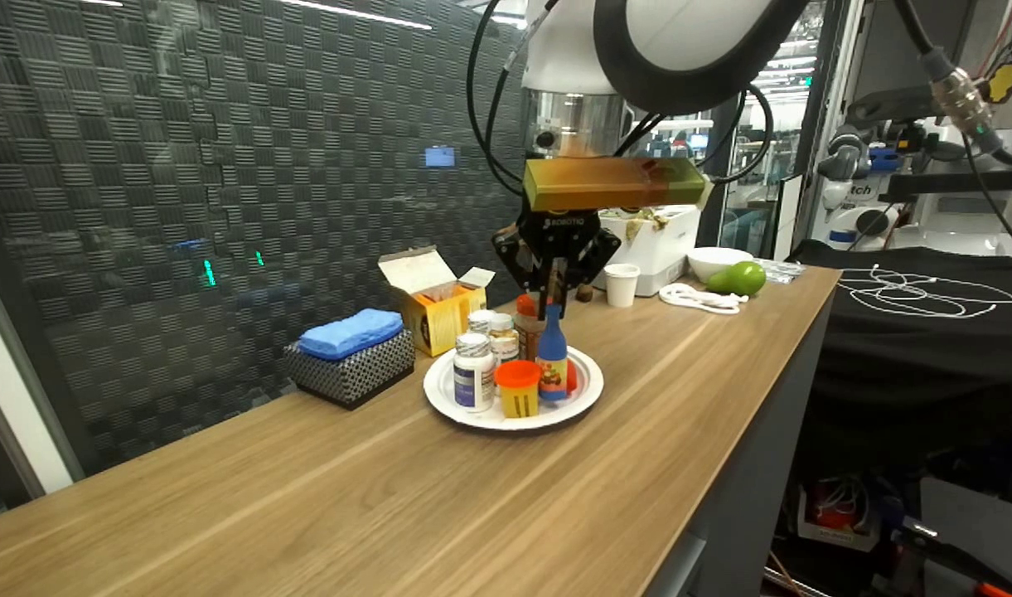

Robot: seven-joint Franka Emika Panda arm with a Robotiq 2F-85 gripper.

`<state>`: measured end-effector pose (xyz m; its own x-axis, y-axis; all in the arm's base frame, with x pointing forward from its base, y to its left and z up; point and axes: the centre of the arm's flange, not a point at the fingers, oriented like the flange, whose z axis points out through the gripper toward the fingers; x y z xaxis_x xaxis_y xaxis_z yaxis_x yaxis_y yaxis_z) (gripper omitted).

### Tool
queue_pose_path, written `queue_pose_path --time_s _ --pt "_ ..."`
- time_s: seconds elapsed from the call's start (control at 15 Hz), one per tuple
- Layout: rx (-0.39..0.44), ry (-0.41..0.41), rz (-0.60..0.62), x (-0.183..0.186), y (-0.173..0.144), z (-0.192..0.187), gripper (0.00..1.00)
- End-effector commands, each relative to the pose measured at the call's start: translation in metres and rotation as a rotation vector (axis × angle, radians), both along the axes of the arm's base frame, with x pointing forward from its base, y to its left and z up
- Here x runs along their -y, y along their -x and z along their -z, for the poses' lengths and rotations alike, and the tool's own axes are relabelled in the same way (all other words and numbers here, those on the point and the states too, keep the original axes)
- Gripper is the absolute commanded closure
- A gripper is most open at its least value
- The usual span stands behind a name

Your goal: Pick up all the items surrounding the white plate and arrange them on the plate

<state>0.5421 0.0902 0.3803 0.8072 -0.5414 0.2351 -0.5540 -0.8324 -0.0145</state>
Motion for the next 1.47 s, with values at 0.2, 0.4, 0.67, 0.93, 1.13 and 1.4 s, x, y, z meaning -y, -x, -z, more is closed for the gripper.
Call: queue_pose_path --time_s 0.2,0.4,0.67,0.93,1.13,1.4 --pt "0.008 0.037 -0.007 0.0 -0.009 0.005 0.95" --pt "0.015 0.059 -0.008 0.005 -0.007 0.006 0.95" --pt "0.034 0.071 -0.012 0.007 0.0 -0.003 0.56" --pt "0.075 0.061 -0.03 -0.004 0.016 -0.029 0.26" --pt "0.094 0.084 -0.061 -0.016 0.046 -0.063 0.04" --pt "0.008 0.103 -0.277 -0.037 0.111 -0.107 0.0"
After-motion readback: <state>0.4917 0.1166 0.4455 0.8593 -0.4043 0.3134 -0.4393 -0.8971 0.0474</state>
